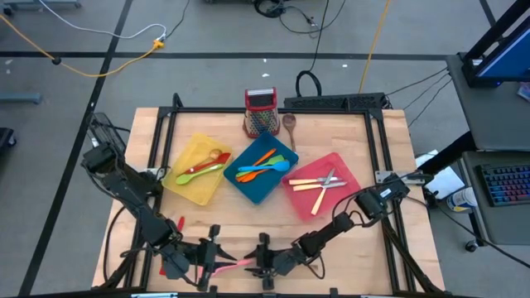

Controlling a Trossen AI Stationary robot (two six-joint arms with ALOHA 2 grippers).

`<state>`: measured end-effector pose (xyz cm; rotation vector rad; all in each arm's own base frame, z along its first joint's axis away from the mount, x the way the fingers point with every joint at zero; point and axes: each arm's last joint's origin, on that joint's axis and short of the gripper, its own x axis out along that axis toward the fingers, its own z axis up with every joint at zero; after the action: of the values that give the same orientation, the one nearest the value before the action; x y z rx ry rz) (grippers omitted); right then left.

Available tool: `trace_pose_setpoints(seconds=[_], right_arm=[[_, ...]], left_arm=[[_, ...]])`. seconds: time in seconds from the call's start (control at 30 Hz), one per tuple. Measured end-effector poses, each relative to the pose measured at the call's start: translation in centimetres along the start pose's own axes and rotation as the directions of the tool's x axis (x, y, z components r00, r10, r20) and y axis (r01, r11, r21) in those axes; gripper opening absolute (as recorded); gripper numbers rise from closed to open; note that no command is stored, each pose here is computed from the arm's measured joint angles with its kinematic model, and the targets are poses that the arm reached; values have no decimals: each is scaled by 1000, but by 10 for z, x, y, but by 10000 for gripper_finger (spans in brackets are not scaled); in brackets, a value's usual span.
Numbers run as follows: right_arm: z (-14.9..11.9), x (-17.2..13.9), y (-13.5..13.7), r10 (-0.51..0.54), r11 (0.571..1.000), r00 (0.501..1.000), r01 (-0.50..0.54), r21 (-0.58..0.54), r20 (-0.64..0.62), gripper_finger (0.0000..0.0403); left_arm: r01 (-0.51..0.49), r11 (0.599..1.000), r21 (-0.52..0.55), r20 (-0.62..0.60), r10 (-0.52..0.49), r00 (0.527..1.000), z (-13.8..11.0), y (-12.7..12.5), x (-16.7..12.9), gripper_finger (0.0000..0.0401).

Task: Pick & Place Kitchen Items
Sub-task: Put the pink spatula into the blue bin

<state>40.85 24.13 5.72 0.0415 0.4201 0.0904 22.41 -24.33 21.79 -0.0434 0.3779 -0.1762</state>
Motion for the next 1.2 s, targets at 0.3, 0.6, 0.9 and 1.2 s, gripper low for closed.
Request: trace_pose_setpoints(seconds=[0.3, 0.6, 0.9, 1.2], right_arm=[[-9, -1, -7, 9, 1000, 999, -8, 26, -49, 57], [-7, -1, -7, 34, 999, 999, -34, 2, 3, 48], [-6, -4, 1, 62, 996, 997, -58, -68, 44, 53], [-4, -4, 2, 68, 994, 995, -63, -86, 67, 53]], left_arm=[[13, 1000, -21, -18, -14, 1000, -4, -5, -3, 47], [-29, 999, -30, -198, 22, 980, -32, -4, -2, 47], [-7, 985, -175, -415, -67, 907, -76, 2, 34, 124], [-46, 970, -239, -463, -72, 884, -95, 7, 51, 191]])
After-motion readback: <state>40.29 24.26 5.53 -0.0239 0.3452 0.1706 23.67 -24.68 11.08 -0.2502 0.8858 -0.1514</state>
